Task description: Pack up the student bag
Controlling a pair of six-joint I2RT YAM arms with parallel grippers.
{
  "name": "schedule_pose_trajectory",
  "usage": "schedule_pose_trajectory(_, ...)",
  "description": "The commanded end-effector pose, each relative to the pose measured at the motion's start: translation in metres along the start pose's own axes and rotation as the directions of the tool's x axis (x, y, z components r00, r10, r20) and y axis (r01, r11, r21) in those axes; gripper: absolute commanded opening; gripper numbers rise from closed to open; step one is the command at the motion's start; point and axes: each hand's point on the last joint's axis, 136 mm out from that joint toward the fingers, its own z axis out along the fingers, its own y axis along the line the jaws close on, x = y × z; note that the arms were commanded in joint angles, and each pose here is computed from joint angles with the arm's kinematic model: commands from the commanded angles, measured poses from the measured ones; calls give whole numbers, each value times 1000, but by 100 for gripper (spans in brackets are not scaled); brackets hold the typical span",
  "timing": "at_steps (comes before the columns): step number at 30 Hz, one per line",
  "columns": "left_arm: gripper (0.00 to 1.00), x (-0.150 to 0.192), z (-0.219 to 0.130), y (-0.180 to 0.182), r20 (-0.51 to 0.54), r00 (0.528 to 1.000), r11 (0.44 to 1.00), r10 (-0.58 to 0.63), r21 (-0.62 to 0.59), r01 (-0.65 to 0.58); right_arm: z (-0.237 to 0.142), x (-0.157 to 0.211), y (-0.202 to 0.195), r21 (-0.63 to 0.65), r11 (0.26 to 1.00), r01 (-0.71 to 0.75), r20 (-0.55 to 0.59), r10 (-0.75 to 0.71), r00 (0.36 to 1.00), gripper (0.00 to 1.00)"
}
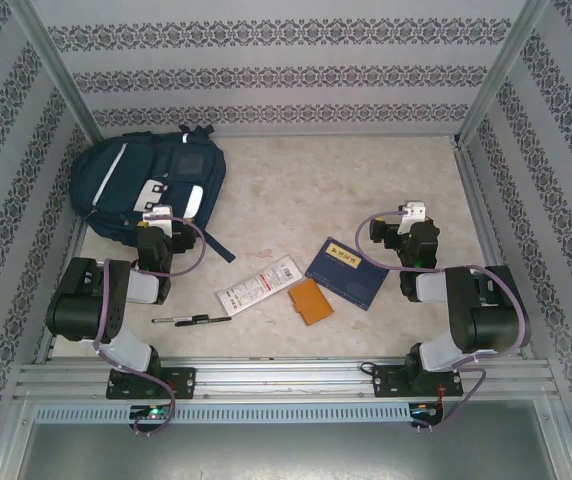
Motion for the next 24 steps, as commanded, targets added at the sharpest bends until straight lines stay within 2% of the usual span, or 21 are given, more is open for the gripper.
schedule_pose_trajectory(1, 99, -4, -1, -6, 10, 1000, 1000, 11, 27, -11, 3, -12, -1, 6, 1000, 10, 37, -10, 999, 98)
schedule_pose_trajectory(24, 99, -4, 1, -9, -1, 1000, 999, 14, 41, -14, 3, -11, -1, 8, 1000, 10, 35, -10, 999, 98)
